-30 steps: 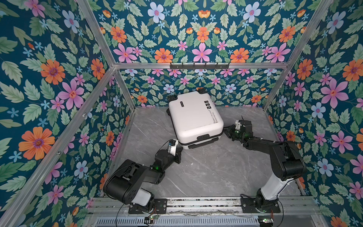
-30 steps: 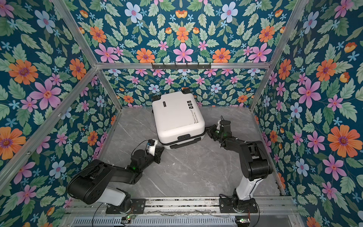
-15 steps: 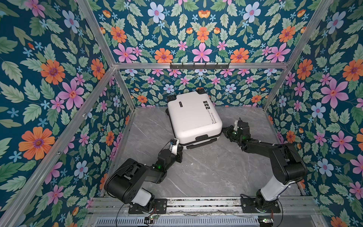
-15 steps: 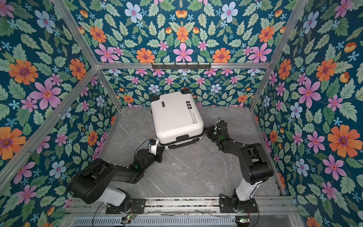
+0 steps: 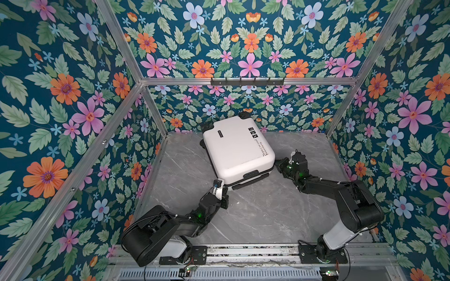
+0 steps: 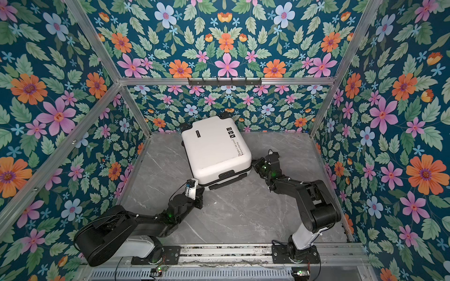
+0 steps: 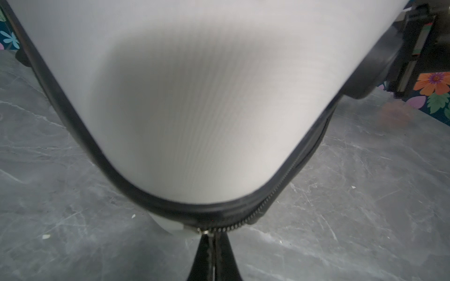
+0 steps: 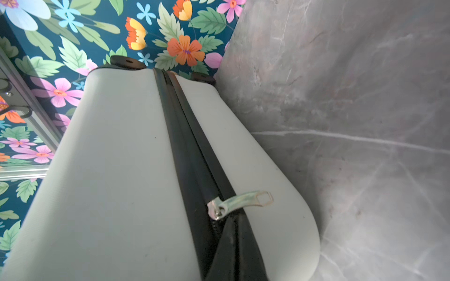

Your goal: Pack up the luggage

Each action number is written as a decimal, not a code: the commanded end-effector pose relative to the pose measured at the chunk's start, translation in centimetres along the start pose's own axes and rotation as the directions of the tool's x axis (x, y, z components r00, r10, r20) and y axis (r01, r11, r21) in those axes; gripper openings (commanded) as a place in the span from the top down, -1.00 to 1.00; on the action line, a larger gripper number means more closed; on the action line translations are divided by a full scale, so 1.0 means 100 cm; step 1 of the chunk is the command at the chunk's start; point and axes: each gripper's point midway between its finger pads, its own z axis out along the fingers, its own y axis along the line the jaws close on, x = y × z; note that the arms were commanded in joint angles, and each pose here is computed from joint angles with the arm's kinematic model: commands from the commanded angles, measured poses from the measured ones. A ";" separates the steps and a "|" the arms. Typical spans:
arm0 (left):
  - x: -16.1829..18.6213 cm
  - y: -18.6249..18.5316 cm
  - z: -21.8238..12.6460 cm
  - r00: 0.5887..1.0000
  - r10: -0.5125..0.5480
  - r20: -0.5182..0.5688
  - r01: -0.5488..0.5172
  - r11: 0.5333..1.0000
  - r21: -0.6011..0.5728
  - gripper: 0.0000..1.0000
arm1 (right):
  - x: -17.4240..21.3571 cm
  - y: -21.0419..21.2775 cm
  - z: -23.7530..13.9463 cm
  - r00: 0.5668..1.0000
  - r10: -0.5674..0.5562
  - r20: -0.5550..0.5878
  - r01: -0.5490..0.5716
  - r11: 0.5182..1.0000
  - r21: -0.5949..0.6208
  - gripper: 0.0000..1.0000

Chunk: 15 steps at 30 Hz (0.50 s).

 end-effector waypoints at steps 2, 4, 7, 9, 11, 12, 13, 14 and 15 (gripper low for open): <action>-0.045 -0.016 -0.004 0.987 0.000 0.163 -0.012 0.997 0.071 1.00 | 0.028 0.010 -0.004 0.981 0.003 -0.195 -0.012 0.999 -0.043 0.72; -0.046 -0.017 -0.005 0.986 0.005 0.167 -0.018 0.997 0.073 1.00 | 0.020 0.010 -0.008 0.982 0.018 -0.189 -0.026 0.999 -0.036 0.10; -0.050 -0.018 -0.005 0.985 0.009 0.174 -0.022 0.997 0.072 1.00 | 0.007 0.004 -0.025 0.991 0.026 -0.134 -0.028 0.999 -0.017 -0.69; -0.053 -0.019 -0.004 0.984 0.012 0.178 -0.026 0.997 0.074 1.00 | 0.004 -0.001 -0.037 0.994 0.029 -0.110 -0.030 0.999 -0.009 -0.78; -0.057 -0.021 -0.003 0.983 0.018 0.184 -0.033 0.996 0.078 1.00 | 0.010 -0.003 -0.048 0.994 0.023 -0.110 -0.025 1.000 -0.017 -0.66; -0.059 -0.021 -0.002 0.982 0.019 0.186 -0.034 0.996 0.078 1.00 | 0.017 -0.001 -0.052 0.993 0.011 -0.114 -0.015 0.999 -0.032 -0.55; -0.061 -0.022 -0.002 0.982 0.020 0.190 -0.035 0.996 0.077 1.00 | 0.026 -0.001 -0.055 0.992 0.002 -0.125 -0.006 0.999 -0.037 -0.46; -0.064 -0.023 -0.001 0.980 0.021 0.196 -0.037 0.996 0.080 1.00 | 0.038 0.000 -0.057 0.990 -0.015 -0.140 0.010 0.999 -0.040 -0.34; -0.067 -0.024 -0.001 0.980 0.022 0.200 -0.039 0.996 0.081 1.00 | 0.052 0.001 -0.058 0.986 -0.038 -0.160 0.031 0.999 -0.043 -0.24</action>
